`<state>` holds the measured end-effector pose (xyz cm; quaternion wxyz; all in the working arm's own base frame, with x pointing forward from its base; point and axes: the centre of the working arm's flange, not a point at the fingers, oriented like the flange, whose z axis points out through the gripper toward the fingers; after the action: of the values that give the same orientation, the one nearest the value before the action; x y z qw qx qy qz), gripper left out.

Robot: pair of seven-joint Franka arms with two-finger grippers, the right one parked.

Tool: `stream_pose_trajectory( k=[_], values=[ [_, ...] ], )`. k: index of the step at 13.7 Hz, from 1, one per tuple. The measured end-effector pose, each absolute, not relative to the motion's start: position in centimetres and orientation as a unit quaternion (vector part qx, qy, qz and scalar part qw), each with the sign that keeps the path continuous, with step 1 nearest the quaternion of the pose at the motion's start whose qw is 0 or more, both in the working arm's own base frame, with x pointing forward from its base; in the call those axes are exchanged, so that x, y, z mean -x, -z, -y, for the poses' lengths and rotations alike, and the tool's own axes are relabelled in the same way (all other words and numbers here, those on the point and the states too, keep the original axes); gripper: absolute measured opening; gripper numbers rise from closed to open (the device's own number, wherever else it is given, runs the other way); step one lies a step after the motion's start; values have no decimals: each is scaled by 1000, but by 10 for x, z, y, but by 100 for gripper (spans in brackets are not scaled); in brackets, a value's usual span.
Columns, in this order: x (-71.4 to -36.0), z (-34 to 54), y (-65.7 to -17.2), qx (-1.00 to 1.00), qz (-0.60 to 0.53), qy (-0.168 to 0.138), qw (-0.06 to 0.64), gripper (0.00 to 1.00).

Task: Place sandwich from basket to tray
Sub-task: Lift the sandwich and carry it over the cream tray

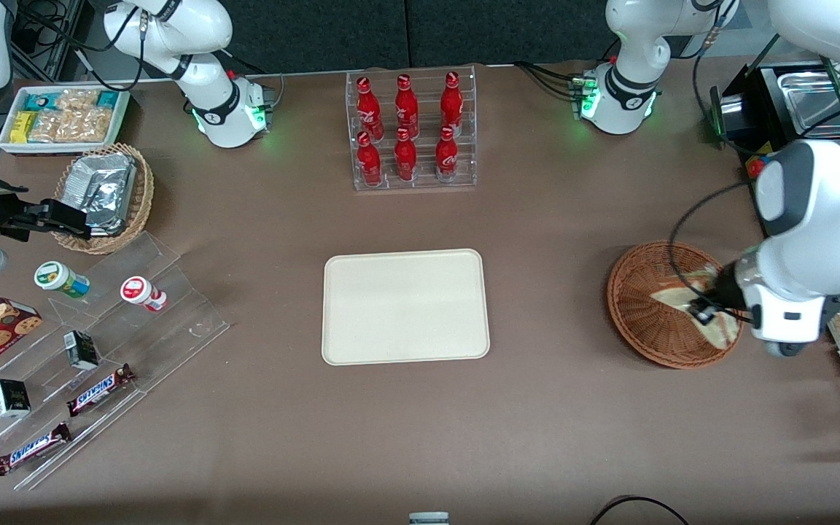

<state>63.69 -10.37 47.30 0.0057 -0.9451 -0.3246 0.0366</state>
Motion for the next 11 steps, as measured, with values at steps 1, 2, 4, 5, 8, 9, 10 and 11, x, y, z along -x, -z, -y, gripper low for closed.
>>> stream_pose_trajectory(
  k=[1, 2, 4, 5, 8, 9, 10, 11],
  values=[
    [-634, 135, -483, 947, 319, -31, -3, 17],
    [-628, 167, -491, 949, 314, -27, -9, 17],
    [-610, 232, -496, 957, 290, -25, -13, 17],
    [-599, 261, -495, 962, 271, -27, -12, 17],
    [-571, 339, -477, 977, 211, -37, -8, 17],
    [-566, 360, -467, 980, 194, -42, -7, 17],
    [-562, 379, -456, 983, 178, -47, -6, 17],
    [-560, 397, -444, 986, 160, -52, -5, 17]
  ],
)
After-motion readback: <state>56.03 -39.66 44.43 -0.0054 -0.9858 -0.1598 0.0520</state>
